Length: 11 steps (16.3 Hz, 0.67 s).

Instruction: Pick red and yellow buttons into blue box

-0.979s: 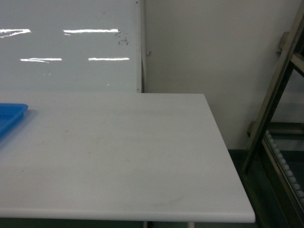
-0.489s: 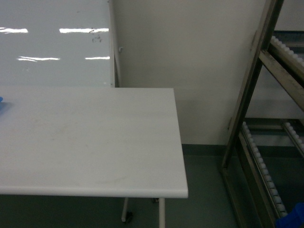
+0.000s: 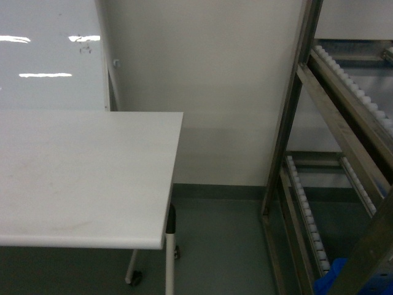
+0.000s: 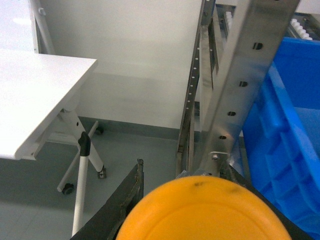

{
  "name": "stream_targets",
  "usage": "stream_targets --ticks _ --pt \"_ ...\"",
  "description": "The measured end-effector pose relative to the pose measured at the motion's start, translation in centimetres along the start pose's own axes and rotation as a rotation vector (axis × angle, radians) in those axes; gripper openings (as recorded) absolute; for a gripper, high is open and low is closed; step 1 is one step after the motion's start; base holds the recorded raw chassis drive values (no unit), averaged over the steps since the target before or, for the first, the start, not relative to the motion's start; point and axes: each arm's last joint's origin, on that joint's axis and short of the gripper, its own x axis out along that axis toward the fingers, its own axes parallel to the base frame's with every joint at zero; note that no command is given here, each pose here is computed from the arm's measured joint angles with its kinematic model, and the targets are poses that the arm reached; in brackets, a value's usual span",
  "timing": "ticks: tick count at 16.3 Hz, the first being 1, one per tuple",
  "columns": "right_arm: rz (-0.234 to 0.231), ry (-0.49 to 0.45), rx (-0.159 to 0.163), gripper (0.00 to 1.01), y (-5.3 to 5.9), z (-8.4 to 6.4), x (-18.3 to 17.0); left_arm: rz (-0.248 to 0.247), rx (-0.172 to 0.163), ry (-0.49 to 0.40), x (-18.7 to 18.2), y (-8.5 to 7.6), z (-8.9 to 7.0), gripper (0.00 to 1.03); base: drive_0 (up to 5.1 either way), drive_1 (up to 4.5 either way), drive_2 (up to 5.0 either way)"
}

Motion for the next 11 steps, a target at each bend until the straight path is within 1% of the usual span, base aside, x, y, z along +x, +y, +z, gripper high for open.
stream_targets --ticks 11 --pt "0.0 0.001 0.0 0.4 0.0 -0.01 0.0 0.0 -0.001 -0.004 0.01 0.0 0.04 0.3 5.0 -2.43 -2.4"
